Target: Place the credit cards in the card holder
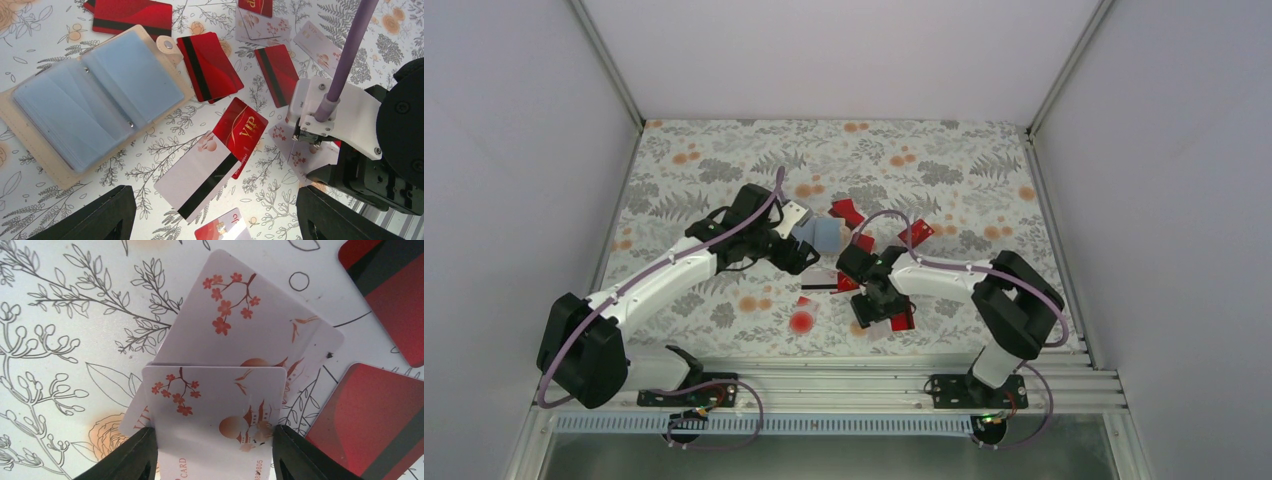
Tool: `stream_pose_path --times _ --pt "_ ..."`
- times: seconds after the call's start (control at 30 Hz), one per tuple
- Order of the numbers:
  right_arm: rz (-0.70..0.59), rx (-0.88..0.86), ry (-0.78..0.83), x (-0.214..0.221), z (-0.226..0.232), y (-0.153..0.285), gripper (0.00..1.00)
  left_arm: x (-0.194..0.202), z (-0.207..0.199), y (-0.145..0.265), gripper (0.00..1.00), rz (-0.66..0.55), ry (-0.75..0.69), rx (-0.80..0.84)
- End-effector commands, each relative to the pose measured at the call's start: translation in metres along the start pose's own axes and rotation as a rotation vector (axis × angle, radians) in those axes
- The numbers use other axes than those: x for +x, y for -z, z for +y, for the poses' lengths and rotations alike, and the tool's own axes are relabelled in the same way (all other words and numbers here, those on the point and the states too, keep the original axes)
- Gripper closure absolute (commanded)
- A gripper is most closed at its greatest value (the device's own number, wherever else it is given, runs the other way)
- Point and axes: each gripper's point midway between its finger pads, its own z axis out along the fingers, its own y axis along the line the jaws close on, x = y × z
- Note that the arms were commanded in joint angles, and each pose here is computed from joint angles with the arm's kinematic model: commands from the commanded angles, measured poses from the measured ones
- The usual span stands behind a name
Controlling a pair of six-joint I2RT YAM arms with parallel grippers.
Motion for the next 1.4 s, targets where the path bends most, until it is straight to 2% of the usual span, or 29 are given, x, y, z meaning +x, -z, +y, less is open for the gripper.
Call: stream_pose_path --times 0.0,0.27,0.4,0.5,0.63,0.87,1.07,1.37 --pt "0.112 0.004 0.008 0.028 -0.007 -0.036 0.46 -0.001 -0.001 0.003 0.19 -0.012 -0.001 -0.004" --pt "0.108 -0.031 0.024 0.022 0.011 -0.032 0.51 -0.003 -0.001 0.001 0.19 -0.012 -0.002 0.000" --pt "0.044 -0.142 0.020 -0.001 0.039 -0.006 0.50 -0.001 -0.006 0.003 0.19 -0.002 0.002 0.022" --pt "0.014 -0.244 0.015 -0.014 0.060 0.011 0.49 0.010 -0.018 0.003 0.19 0.038 0.012 0.100" --pt "0.012 -0.312 -0.002 -0.016 0.068 0.017 0.46 0.023 -0.030 0.004 0.23 0.099 0.050 0.164" --pt "0.005 -0.425 -0.113 -0.004 0.049 0.032 0.39 0.065 -0.038 -0.010 0.25 0.291 0.236 0.235" --pt "0.023 -0.542 -0.160 0.012 0.042 0.038 0.33 0.076 -0.058 -0.017 0.25 0.316 0.383 0.355" --pt "-0.004 -0.676 -0.164 0.006 0.035 0.047 0.33 0.092 -0.057 -0.037 0.30 0.393 0.525 0.200"
